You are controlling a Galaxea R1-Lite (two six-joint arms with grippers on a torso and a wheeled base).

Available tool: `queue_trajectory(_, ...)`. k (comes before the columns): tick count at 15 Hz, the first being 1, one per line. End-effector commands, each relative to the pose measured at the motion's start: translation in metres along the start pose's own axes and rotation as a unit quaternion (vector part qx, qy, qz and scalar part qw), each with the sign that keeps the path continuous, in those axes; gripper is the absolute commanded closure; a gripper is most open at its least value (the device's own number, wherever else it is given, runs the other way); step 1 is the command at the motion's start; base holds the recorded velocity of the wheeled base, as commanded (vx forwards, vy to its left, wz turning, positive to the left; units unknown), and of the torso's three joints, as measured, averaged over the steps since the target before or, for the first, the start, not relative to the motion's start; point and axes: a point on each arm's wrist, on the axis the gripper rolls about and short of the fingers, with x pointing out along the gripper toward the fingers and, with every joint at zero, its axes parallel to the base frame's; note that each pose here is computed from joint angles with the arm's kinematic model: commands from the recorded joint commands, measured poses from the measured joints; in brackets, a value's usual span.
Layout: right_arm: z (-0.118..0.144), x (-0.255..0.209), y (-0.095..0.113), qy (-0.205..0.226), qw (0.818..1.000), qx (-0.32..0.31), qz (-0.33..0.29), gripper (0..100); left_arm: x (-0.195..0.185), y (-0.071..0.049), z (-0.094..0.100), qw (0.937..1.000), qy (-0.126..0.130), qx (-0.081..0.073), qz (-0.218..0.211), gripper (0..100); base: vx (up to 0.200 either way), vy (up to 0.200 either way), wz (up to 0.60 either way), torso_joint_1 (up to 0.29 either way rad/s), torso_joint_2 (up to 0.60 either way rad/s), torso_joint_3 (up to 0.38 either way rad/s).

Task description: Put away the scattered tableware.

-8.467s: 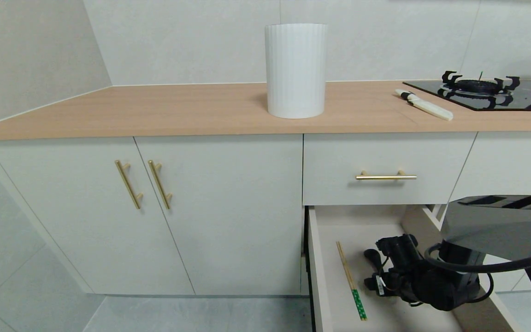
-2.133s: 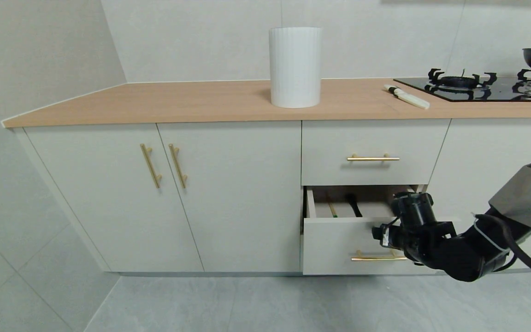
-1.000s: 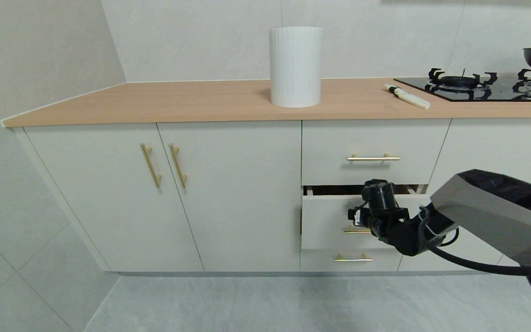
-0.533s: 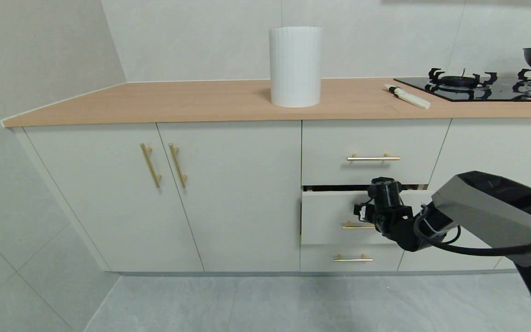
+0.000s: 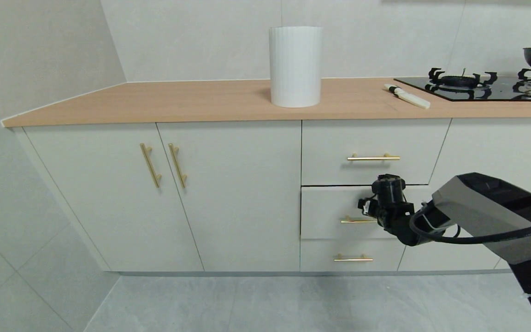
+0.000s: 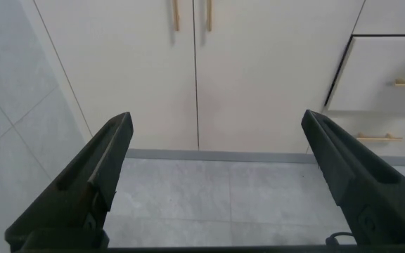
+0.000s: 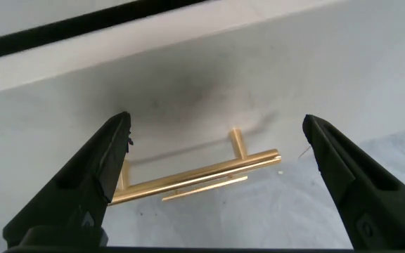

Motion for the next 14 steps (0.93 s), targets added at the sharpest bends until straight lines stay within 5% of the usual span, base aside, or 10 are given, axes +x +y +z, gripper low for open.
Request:
queue_trajectory(1, -0.0030, 0.0103, -0.0044, -0.003, 1.000, 0.004, -0.007, 0, 0.0000, 0.0000, 0.0000, 1.0000, 0.000, 0.000, 0.000, 0, 0.000, 0.000, 0.00, 0.000, 0.00, 0.000)
queue_trajectory(14, 0.0005, 0.0185, -0.0020, -0.013, 1.000, 0.009, -0.003, 0, 0.0000, 0.0000, 0.0000, 1.0000, 0.000, 0.000, 0.000, 0, 0.000, 0.000, 0.00, 0.000, 0.00, 0.000)
